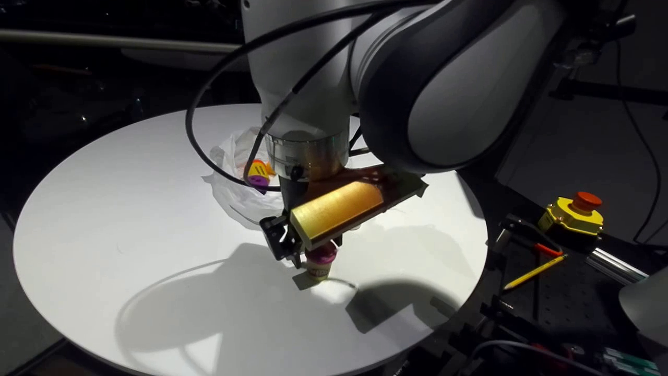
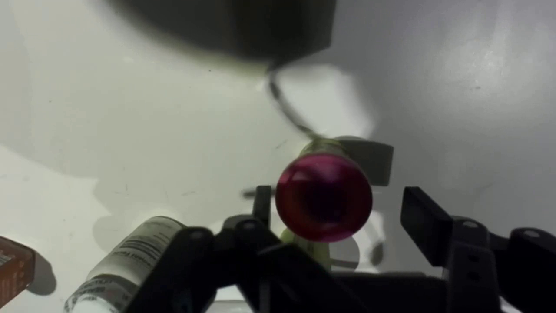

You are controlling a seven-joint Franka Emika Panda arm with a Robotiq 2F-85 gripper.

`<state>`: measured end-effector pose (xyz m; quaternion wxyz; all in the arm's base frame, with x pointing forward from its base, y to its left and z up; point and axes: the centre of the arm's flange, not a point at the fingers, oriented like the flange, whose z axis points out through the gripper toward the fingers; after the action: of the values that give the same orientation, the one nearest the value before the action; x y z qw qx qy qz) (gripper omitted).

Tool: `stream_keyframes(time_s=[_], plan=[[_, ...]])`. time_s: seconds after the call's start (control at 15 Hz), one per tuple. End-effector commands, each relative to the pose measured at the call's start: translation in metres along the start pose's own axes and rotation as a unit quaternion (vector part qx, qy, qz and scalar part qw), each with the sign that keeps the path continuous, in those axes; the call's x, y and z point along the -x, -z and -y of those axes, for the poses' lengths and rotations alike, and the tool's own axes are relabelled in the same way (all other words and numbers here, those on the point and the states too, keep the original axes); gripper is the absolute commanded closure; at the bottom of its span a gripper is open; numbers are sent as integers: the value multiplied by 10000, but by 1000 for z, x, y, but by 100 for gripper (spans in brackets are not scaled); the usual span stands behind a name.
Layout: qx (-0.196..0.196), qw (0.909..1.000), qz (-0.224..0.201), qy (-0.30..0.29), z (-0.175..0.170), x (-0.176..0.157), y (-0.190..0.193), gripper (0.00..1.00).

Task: Remove all the objects from the white plastic bag and put them on the table

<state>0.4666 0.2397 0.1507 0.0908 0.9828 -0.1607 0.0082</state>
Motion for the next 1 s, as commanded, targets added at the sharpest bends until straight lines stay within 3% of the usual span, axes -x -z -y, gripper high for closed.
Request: stream_keyframes(time_s=[0.0,0.27,0.6,0.93], plan=[[12,9984,-558,-58,-23,-15,50,0],[47,9967,-710,-403,-51,-72,70,0],[135,9930,-483,-1066,-84,-137,48,0],[43,9824,-278,-1849,-100,-192,20,0]])
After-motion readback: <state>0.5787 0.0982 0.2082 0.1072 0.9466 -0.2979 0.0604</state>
